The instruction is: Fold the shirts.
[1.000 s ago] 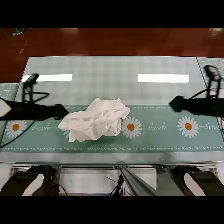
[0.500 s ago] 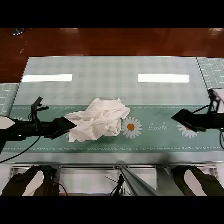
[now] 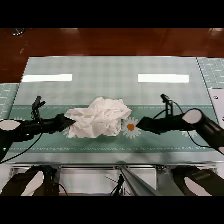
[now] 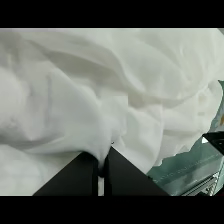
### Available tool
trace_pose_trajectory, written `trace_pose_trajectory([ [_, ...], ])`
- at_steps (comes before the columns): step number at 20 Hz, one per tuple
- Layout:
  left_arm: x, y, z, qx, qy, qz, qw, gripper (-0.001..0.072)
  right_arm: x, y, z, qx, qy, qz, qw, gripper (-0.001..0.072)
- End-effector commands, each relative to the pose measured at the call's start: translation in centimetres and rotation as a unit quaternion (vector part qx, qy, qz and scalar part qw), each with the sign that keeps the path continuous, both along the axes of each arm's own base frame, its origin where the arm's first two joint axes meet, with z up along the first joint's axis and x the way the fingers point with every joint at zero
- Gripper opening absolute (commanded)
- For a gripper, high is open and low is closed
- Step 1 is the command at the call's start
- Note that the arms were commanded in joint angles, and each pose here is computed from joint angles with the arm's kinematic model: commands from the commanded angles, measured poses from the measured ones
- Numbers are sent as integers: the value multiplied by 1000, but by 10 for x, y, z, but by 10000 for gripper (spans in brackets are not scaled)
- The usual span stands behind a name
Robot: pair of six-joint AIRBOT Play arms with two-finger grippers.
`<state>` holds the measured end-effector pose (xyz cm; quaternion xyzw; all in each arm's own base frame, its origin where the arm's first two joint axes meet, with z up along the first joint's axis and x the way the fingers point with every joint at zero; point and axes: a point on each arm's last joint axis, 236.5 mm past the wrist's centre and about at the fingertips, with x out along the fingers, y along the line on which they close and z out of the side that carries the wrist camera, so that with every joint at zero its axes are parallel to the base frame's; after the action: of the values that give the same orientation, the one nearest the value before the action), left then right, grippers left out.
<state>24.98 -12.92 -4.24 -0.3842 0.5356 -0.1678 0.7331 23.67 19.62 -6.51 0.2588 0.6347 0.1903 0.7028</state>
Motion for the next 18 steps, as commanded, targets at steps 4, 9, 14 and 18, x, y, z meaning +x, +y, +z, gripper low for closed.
trace_pose_trajectory([
  [4,2,0,0,0,-7,1,1000,30,-9,91,-21,28,52,78,995,622],
  [9,1,-7,2,-4,-8,-8,1000,30,-11,121,-35,27,76,91,993,543],
  [14,4,-12,2,5,-20,-10,1000,30,7,128,-28,32,42,97,994,22],
  [18,39,-5,57,8,-97,-7,995,30,47,112,40,20,-42,158,986,22],
])
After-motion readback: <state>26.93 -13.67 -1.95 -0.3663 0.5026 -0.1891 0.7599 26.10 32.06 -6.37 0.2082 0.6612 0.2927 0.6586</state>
